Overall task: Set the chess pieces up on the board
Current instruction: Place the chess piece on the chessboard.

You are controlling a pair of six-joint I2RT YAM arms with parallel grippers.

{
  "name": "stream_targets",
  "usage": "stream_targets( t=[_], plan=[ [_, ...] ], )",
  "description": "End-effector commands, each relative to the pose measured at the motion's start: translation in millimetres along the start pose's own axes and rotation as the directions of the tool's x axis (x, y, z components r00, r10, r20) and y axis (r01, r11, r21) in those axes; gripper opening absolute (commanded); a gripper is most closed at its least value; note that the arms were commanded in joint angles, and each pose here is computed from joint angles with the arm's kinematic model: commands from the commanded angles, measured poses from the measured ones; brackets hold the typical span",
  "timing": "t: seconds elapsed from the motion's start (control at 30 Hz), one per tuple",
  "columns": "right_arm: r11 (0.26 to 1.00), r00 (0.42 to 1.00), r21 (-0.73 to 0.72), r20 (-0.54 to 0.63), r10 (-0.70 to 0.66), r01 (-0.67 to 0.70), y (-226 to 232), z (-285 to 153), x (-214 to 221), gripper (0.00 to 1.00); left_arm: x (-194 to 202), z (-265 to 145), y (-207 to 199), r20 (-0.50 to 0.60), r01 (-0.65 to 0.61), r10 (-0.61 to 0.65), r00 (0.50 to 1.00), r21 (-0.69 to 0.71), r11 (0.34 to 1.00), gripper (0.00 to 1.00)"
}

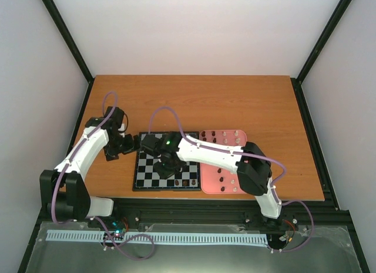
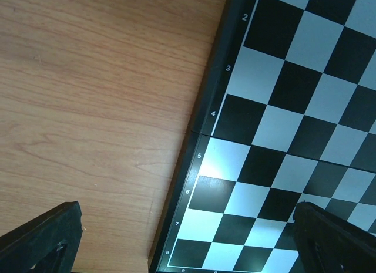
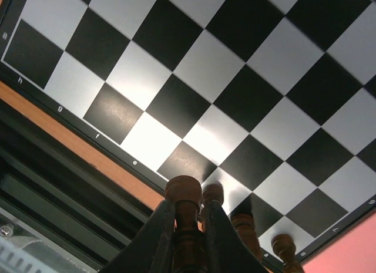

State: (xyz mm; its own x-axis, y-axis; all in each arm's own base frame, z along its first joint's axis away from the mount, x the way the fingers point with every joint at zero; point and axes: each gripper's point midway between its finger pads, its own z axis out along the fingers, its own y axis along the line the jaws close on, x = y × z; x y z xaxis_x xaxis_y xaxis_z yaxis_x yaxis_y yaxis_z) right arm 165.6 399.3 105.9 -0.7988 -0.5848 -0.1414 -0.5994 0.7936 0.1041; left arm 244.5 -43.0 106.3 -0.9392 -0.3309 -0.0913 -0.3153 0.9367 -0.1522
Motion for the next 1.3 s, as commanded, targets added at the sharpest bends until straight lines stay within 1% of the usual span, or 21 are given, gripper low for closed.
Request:
stream_targets(
  t=[0.0, 0.17, 0.4, 0.93, 1.27],
  plan=[
    [1.000, 1.000, -0.012, -0.028, -0.013, 0.013, 12.4, 2.4, 10.8, 0.03, -1.3, -3.5, 1.1, 0.020, 0.057, -0.058, 0.998, 0.042, 0.997, 1.00],
    [0.999, 0.998, -0.023, -0.059, -0.035, 0.034, 21.8, 15.5, 22.1, 0.03, 0.9, -0.8, 1.6, 0.013, 0.076, -0.077, 0.997, 0.057, 0.995, 1.00],
    [1.000, 0.996, 0.012, -0.084, -0.020, 0.021, 15.6, 31.9, 29.1, 0.03, 1.0, -0.7, 0.6, 0.013, 0.070, -0.071, 0.997, 0.064, 0.995, 1.00],
    [0.998, 0.993, 0.041, -0.113, -0.038, 0.043, 11.9, 51.5, 30.3, 0.03, 1.4, 0.1, -0.4, 0.013, 0.061, -0.062, 0.998, 0.071, 0.996, 1.00],
    [0.997, 0.991, 0.057, -0.128, -0.040, 0.048, 8.6, 55.0, 31.4, 0.04, 2.7, 3.6, -0.3, 0.004, 0.060, -0.061, 0.998, 0.073, 0.996, 1.00]
  ],
)
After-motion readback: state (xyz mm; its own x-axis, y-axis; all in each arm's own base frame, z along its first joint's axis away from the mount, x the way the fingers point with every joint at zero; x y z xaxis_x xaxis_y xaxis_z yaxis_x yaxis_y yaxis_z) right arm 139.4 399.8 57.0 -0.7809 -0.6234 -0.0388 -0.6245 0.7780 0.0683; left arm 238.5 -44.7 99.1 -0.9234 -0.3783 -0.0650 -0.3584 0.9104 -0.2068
